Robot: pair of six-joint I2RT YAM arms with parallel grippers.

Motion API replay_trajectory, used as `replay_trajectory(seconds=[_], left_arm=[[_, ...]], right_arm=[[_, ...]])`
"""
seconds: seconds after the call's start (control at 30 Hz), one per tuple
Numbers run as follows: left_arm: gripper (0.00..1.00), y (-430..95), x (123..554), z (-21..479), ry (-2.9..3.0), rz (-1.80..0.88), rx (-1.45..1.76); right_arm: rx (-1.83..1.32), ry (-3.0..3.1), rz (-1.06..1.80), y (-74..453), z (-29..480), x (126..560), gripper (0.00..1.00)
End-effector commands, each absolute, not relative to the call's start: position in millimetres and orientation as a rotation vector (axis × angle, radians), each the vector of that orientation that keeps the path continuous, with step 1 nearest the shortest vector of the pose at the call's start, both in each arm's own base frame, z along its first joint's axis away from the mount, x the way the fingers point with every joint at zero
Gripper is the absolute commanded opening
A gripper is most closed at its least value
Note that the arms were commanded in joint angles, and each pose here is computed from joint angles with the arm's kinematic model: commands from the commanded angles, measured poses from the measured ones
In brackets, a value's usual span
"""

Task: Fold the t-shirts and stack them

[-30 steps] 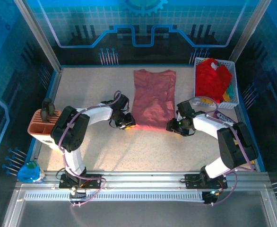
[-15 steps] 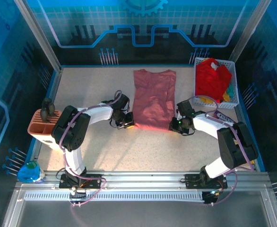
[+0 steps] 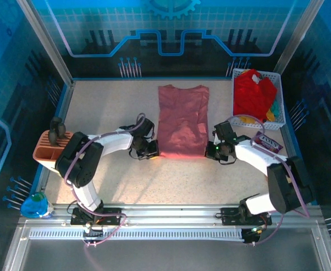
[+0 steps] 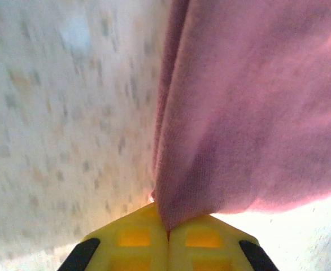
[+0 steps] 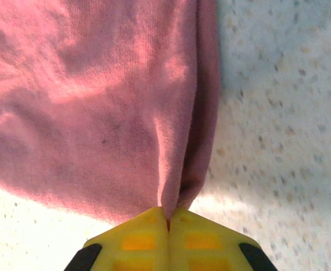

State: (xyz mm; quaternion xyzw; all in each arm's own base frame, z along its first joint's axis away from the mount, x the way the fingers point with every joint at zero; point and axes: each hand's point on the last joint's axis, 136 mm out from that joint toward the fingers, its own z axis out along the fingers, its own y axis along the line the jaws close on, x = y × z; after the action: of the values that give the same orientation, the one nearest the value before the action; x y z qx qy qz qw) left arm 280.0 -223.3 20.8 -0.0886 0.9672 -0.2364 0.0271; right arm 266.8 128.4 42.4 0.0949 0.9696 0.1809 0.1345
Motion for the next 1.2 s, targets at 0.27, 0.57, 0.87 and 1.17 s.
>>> replay_trajectory(seconds=[0.27,0.57,0.87,1.17], left_arm=[[0.0,-223.0,188.0,24.0,2.997,-0.709,-0.352],[0.0,-217.8,140.9,44.2,2.938,-0.682,-0.378],[0.0,-213.6,148.8,93.2,2.858,-0.695,-0.359],[0.0,-224.5,181.2,129.3,2.799,-0.753,-0.354]], right_arm=[[0.306,2.936,0.504,121.8,45.6,171.0,0.0],[0.337,2.903,0.492,110.7,58.6,133.8,0.0],[0.292,2.796,0.522,115.2,107.4,150.8,0.0],[0.22,2.711,0.528,134.6,153.6,197.1,0.0]])
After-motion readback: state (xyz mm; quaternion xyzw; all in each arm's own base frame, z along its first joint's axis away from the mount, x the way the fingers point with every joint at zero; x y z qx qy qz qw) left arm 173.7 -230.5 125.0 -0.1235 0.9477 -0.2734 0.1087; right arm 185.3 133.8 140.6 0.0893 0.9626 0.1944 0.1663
